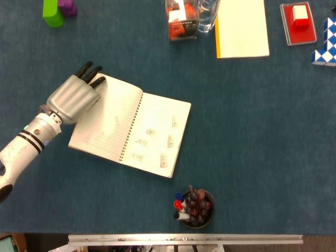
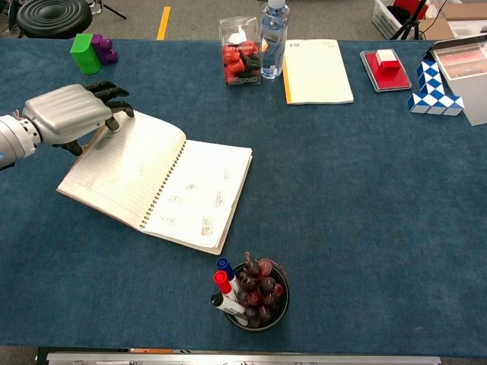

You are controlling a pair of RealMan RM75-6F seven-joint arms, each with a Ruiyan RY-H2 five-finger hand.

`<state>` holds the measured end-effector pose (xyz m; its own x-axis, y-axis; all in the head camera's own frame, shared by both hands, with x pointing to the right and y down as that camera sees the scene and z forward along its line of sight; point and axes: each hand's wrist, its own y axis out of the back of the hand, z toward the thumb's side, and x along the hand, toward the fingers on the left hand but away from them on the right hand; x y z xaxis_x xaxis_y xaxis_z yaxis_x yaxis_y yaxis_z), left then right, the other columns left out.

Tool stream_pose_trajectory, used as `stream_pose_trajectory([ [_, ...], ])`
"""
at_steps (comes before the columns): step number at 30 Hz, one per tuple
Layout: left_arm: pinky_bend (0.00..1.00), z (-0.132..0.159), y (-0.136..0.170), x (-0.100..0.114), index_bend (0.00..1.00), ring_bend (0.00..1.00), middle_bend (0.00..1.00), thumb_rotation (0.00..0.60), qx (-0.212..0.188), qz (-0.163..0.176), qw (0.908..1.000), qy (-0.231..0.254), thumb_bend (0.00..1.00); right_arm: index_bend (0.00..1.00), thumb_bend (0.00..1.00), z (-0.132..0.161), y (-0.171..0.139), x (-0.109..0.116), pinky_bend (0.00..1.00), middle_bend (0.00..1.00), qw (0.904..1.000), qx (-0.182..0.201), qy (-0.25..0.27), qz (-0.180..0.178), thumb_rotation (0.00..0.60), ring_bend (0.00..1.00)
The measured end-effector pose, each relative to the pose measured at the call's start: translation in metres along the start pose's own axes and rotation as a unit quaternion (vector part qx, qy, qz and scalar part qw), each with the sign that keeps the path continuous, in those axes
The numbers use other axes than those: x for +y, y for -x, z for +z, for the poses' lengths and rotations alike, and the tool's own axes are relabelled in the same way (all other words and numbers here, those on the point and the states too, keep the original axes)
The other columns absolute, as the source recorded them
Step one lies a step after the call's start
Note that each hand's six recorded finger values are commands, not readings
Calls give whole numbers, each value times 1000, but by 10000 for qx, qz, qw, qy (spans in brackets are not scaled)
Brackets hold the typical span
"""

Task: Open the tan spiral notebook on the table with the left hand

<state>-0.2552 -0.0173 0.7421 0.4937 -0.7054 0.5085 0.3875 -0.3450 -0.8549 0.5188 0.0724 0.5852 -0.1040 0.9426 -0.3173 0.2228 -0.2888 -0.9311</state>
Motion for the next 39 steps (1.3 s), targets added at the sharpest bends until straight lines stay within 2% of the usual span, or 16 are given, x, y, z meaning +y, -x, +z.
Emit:
stream_pose_trajectory([
  [22,40,-3,0,-33,540,37,186,600,340,-54,9990,270,309,162,277,-2,-3,2,214,248,10000,-2,18,-31,600,165],
  [24,40,-4,0,-35,457,35,159,598,375,-67,9989,286,308,162,277,-2,-3,3,214,248,10000,0,18,-32,600,165],
  [27,40,-6,1,-38,242,15,86,561,437,-132,9986,268,308,162,277,-2,-3,3,214,248,10000,-6,24,-34,600,165],
  [29,40,-6,1,-40,175,2,48,532,481,-171,9984,250,307,162,277,-3,-4,3,214,248,10000,-8,26,-35,600,165],
  [31,40,-7,2,-43,129,0,17,504,547,-207,9980,248,307,162,277,-3,-4,3,214,248,10000,-8,25,-38,600,165],
  [35,39,-9,4,-47,13,0,0,380,669,-214,9972,244,307,162,277,-3,-4,3,214,248,10000,2,26,-41,600,165],
  [39,38,-12,5,-48,0,0,0,338,799,-239,9962,241,307,162,277,-2,-4,4,214,248,10000,8,35,-52,600,165],
])
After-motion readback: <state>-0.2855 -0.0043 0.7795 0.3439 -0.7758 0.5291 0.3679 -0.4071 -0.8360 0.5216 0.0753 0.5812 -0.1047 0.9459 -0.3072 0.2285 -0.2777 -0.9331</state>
